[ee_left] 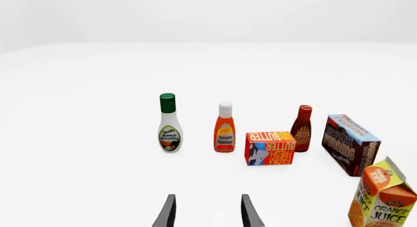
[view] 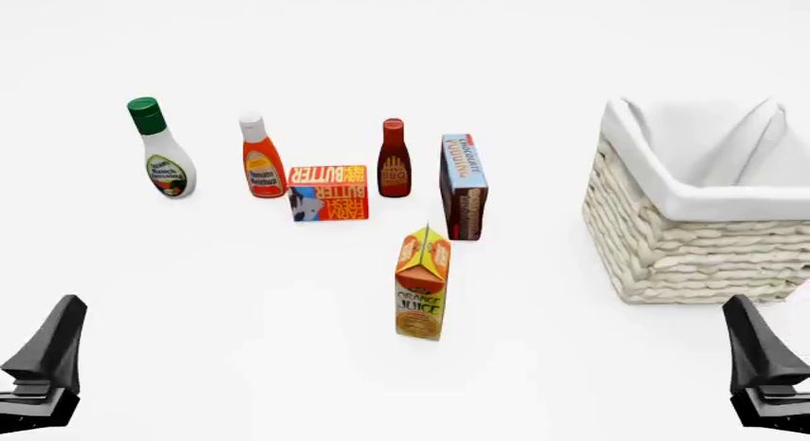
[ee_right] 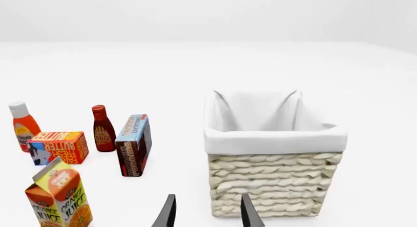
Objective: Pick the orange juice and place it in the basket.
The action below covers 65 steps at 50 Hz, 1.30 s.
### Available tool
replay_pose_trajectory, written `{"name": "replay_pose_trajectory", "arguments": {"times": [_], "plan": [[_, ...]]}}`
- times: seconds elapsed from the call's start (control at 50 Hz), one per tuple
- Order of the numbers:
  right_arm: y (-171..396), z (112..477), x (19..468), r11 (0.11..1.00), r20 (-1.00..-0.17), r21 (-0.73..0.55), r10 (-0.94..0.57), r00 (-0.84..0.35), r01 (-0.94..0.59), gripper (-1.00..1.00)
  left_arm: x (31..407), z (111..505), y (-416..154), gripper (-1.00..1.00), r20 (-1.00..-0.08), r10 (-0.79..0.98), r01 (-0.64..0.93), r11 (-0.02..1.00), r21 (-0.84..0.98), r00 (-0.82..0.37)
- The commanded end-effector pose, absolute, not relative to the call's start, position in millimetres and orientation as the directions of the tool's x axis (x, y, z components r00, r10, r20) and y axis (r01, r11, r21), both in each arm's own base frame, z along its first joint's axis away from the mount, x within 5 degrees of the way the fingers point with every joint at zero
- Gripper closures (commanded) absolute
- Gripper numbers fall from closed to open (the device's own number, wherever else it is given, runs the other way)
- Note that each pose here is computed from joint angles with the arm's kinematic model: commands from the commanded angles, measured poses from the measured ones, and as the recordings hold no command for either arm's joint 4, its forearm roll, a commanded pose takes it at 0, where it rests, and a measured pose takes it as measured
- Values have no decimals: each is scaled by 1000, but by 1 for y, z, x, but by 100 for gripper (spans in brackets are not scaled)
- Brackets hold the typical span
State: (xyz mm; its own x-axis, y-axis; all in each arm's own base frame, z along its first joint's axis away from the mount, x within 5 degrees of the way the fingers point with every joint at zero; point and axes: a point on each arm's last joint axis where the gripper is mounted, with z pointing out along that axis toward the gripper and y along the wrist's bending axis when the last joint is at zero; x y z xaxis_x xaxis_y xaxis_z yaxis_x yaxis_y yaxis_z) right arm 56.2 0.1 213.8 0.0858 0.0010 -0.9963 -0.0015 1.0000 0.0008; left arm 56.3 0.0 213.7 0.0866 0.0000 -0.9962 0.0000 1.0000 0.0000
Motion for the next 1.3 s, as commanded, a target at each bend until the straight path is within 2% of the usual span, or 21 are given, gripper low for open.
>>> {"name": "replay_pose_trajectory", "arguments": {"times": [0.02, 0.16, 0.2, 0.24, 0.32, 0.4, 0.52, 0.76, 0.96, 1.3], "plan": [[-1, 213, 60, 999, -998, 39, 38, 44, 23, -100, 57, 214, 0, -100, -996, 0, 0, 1000, 0, 86], [-2, 211, 65, 999, -1000, 13, 13, -12, 30, -100, 57, 214, 0, -100, -996, 0, 0, 1000, 0, 86], [-1, 220, 66, 999, -998, -51, -51, -25, 12, -100, 57, 214, 0, -100, -996, 0, 0, 1000, 0, 86], [3, 220, 81, 996, -990, -77, -82, -117, -50, -100, 57, 214, 0, -100, -996, 0, 0, 1000, 0, 86], [7, 234, 79, 996, -993, 8, -3, -116, -86, -100, 57, 214, 0, -100, -996, 0, 0, 1000, 0, 86], [11, 251, 83, 991, -992, 27, 10, -127, -130, -100, 57, 214, 0, -100, -996, 0, 0, 1000, 0, 86], [22, 275, 103, 976, -978, 94, 53, -203, -195, -100, 57, 214, 0, -100, -996, 0, 0, 1000, 0, 86], [42, 311, 120, 947, -975, 84, 14, -221, -311, -100, 57, 214, 0, -100, -996, 0, 0, 1000, 0, 86], [65, 327, 151, 924, -957, 116, 6, -290, -364, -100, 57, 214, 0, -100, -996, 0, 0, 1000, 0, 86], [107, 331, 204, 901, -903, 212, 33, -429, -377, -100, 57, 214, 0, -100, -996, 0, 0, 1000, 0, 86]]}}
